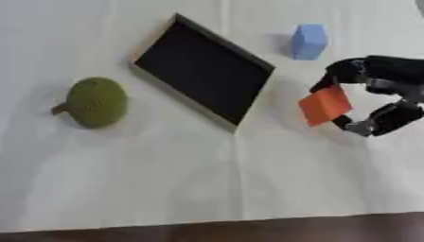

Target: Pick up objects on the table and place them in the box.

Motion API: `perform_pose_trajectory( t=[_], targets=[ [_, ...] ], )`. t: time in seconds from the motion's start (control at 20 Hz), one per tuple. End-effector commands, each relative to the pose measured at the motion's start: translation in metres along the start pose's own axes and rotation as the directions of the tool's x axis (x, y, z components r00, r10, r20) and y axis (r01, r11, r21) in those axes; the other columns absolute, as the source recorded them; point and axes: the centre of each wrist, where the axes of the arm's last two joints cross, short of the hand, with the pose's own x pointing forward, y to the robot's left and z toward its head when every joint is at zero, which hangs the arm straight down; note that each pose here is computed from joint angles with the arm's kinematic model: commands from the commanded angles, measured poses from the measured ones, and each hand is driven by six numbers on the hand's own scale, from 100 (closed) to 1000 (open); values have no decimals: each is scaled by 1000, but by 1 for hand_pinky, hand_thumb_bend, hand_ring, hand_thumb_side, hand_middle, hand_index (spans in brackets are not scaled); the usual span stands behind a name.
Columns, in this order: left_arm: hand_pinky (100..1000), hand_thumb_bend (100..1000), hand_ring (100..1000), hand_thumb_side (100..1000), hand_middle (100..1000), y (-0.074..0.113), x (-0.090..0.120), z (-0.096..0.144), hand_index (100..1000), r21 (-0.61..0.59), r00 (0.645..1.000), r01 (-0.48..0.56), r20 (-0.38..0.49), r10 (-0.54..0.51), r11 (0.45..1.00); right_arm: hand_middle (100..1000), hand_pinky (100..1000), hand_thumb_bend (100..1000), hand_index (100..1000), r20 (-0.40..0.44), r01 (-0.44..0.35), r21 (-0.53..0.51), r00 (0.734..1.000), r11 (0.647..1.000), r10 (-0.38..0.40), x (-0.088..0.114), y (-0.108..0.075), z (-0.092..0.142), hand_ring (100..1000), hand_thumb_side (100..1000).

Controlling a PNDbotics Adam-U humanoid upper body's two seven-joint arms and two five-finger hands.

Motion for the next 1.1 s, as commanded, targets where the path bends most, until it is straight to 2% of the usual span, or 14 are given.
perform_pose_trajectory(
  t=[0.05, 0.3, 0.5, 0.8, 1.1],
  targets=[
    [676, 100, 721, 640, 747, 1, 5, -4, 821, -13, 1000, 7, 20, -6, 1000, 357, 923, 100, 600, 23, -55, -51, 998, 997, 56, 8, -34, 5, 765, 195],
    [677, 100, 721, 638, 747, 1, 5, -4, 821, -18, 1000, 3, 16, -3, 1000, 388, 922, 100, 629, 106, -62, -36, 992, 997, 65, 16, -64, -13, 767, 199],
    [677, 100, 721, 637, 748, 0, 5, -3, 821, -23, 1000, -3, 13, 3, 1000, 408, 917, 100, 645, 161, -82, -23, 983, 996, 85, 18, -81, -42, 773, 216],
    [677, 100, 723, 641, 749, -2, 5, -4, 822, -27, 1000, -12, 9, 13, 1000, 426, 923, 100, 663, 192, -96, 2, 977, 995, 94, 14, -81, -89, 781, 221],
    [678, 100, 724, 640, 750, -4, 5, -5, 822, -31, 1000, -26, 11, 27, 999, 456, 926, 100, 685, 210, -107, 60, 973, 993, 92, 0, -78, -125, 801, 234]
  ],
)
